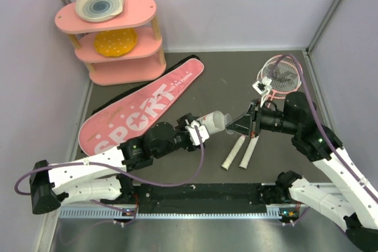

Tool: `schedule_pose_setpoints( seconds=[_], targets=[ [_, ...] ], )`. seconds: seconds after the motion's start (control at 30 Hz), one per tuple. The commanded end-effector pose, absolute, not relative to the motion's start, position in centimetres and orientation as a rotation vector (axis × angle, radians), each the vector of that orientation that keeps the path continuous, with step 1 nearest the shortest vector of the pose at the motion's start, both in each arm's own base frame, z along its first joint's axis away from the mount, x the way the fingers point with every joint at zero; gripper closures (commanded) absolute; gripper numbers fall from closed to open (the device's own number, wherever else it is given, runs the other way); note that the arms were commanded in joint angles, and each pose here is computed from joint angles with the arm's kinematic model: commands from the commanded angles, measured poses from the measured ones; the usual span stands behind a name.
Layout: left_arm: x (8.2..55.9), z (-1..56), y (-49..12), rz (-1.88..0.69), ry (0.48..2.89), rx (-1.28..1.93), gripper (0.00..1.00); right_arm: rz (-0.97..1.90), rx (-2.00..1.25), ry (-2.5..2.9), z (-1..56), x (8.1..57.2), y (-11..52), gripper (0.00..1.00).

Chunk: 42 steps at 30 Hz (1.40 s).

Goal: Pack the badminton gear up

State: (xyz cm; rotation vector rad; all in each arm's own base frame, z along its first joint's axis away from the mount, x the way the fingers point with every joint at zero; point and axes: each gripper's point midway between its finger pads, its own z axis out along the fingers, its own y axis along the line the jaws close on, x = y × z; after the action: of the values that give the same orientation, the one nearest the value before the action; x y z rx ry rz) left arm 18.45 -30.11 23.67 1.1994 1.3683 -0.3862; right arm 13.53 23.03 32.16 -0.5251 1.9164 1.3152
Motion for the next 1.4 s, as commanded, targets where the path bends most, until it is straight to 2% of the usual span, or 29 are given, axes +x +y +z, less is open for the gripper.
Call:
schedule_pose_setpoints(
  seconds=[0.0,1.37],
  targets=[
    [18.5,27.4,-31.1,-0.432,1.286,1.136,0.81,1.300,-0.581,1.845,34.7,13.5,24.1,1.00],
    [17.7,28.0,-31.1,-0.433,1.245,1.149,0.82,1.425,-0.706,1.930,33.1,13.0,28.0,1.00]
  ],
)
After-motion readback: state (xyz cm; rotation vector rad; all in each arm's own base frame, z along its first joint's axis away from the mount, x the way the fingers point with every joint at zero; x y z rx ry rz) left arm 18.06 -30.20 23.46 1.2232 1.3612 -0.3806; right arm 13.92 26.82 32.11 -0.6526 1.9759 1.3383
